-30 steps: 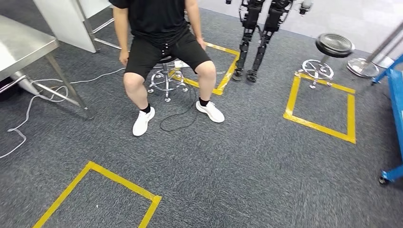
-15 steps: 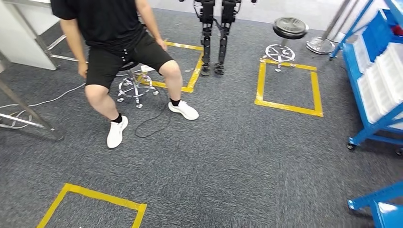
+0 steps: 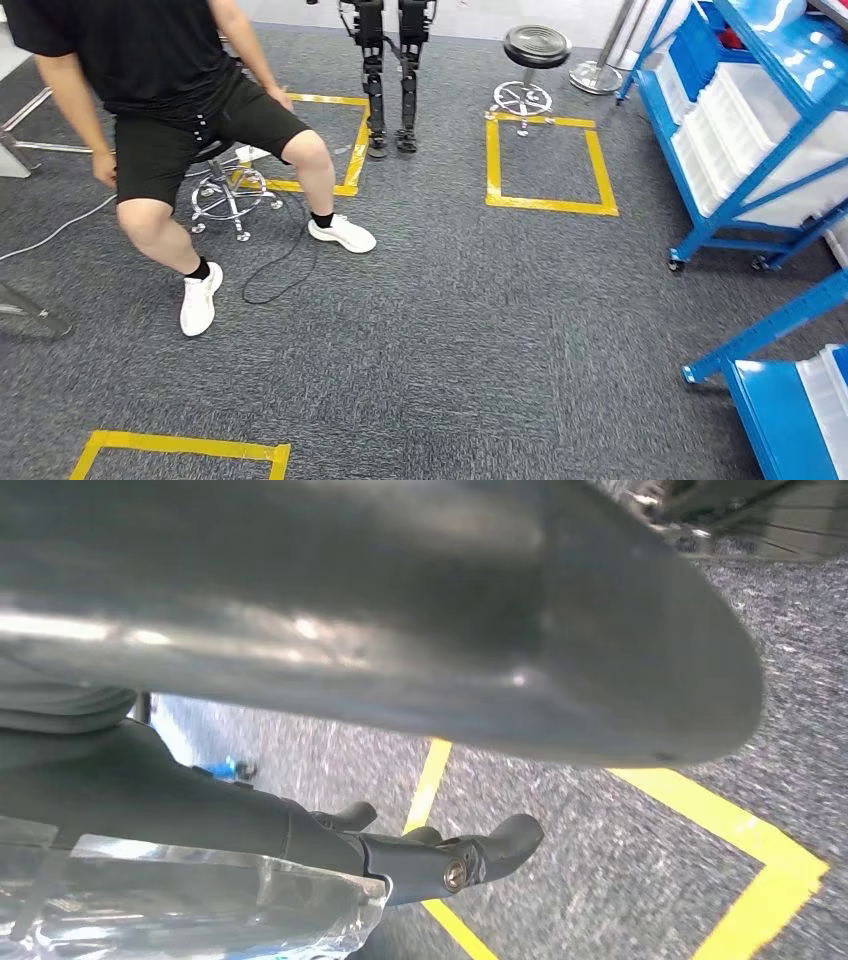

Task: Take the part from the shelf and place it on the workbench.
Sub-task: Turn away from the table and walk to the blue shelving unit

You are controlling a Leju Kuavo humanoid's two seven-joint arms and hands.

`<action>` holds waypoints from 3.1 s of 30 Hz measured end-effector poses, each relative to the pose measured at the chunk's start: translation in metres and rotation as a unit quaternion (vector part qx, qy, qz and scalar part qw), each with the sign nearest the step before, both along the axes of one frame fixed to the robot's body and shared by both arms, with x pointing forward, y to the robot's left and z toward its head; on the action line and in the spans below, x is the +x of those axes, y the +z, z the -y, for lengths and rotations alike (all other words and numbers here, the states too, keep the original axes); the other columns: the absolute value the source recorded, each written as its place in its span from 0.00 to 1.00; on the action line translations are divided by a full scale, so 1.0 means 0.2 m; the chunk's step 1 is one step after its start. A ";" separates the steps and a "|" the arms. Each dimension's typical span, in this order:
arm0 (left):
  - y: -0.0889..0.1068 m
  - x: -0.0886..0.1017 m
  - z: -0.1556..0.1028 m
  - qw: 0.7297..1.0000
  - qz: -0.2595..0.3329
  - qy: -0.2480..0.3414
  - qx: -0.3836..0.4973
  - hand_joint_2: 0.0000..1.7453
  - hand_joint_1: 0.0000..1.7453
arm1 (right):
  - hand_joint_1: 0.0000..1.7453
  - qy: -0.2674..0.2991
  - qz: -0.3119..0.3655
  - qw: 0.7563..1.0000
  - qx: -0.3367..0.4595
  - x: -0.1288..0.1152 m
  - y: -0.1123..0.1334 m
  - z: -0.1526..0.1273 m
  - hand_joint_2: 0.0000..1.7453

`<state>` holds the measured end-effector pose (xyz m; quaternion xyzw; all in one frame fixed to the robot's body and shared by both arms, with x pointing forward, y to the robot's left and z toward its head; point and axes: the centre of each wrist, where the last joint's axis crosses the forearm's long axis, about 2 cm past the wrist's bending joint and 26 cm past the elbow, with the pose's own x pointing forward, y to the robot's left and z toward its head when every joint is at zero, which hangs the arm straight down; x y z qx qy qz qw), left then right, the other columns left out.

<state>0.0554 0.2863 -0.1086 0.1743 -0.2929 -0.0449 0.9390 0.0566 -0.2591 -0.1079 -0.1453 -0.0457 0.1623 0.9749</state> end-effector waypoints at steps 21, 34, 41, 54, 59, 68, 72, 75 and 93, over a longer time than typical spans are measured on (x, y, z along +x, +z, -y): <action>0.00 -0.03 0.04 1.000 -0.005 0.003 0.002 0.00 0.00 | 0.00 0.021 -0.002 1.000 0.003 0.01 0.00 0.02 0.00; 0.00 -0.03 0.07 1.000 -0.003 0.001 -0.005 0.00 0.00 | 0.00 0.026 -0.006 1.000 -0.002 0.00 0.00 0.04 0.00; 0.00 -0.02 0.06 1.000 0.005 0.001 -0.014 0.00 0.00 | 0.00 0.023 -0.006 1.000 -0.005 0.00 0.00 0.06 0.00; -0.01 -0.04 0.07 0.997 0.023 0.004 -0.075 0.00 0.00 | 0.00 -0.016 -0.002 1.000 0.011 -0.01 -0.01 0.08 0.00; -0.01 -0.04 0.06 0.992 0.029 0.001 -0.122 0.00 0.00 | 0.00 -0.063 -0.004 0.998 0.030 -0.02 -0.01 0.10 0.00; -0.01 -0.05 0.02 0.984 0.033 0.012 -0.175 0.00 0.00 | 0.00 -0.128 0.005 0.990 0.065 -0.02 -0.01 0.13 0.00; -0.01 -0.03 0.01 0.983 0.036 0.012 -0.180 0.00 0.00 | 0.00 -0.135 0.004 0.989 0.066 -0.03 -0.01 0.14 0.00; -0.01 -0.03 0.01 0.982 0.032 0.021 -0.185 0.00 0.00 | 0.00 -0.136 0.004 0.989 0.066 -0.02 -0.01 0.14 0.00; -0.01 -0.04 0.02 0.983 0.029 0.049 -0.175 0.00 0.00 | 0.00 -0.122 0.001 0.990 0.067 -0.02 -0.01 0.13 0.00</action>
